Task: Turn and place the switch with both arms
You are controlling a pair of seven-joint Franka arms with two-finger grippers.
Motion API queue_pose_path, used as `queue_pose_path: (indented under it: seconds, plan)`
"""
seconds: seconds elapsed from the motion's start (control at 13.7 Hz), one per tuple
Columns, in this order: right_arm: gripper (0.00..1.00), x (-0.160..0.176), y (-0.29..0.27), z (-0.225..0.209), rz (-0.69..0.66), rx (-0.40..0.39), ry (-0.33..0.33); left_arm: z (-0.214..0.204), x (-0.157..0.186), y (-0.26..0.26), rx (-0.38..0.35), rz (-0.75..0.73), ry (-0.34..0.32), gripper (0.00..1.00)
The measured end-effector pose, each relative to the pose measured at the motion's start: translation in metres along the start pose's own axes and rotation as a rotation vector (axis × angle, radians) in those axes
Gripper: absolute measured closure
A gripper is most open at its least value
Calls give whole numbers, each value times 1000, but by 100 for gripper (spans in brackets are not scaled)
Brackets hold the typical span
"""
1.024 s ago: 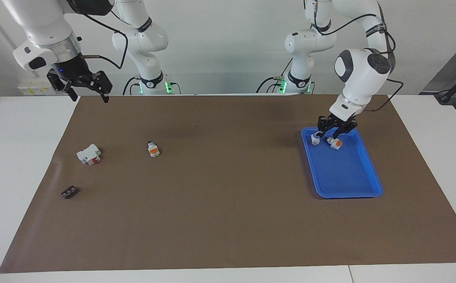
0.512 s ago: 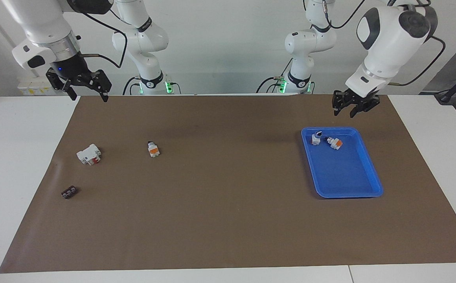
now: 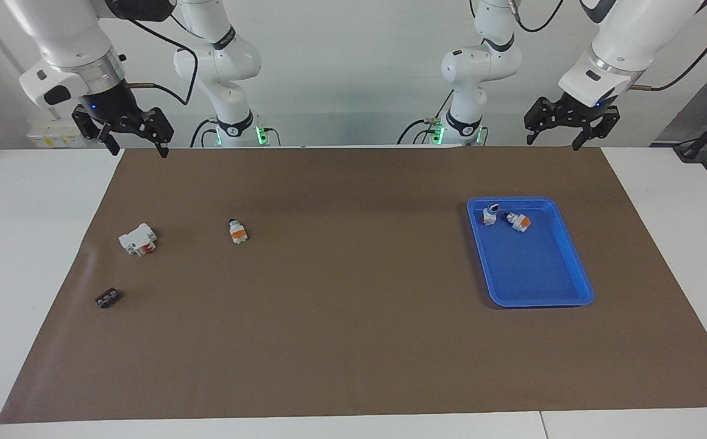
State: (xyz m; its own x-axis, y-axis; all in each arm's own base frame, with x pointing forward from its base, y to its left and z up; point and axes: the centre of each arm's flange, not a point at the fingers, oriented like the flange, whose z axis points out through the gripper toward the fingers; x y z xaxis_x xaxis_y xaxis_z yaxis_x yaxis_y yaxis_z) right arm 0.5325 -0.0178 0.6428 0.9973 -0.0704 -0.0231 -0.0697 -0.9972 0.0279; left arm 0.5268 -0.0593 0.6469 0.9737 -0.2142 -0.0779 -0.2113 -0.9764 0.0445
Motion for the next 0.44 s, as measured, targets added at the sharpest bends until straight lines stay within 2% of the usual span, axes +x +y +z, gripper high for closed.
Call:
queue_pose_path:
  seconds: [0.44]
  plan:
    - [0,0,0,0,0,0,0,-2,8,-1,1,-16,43,0]
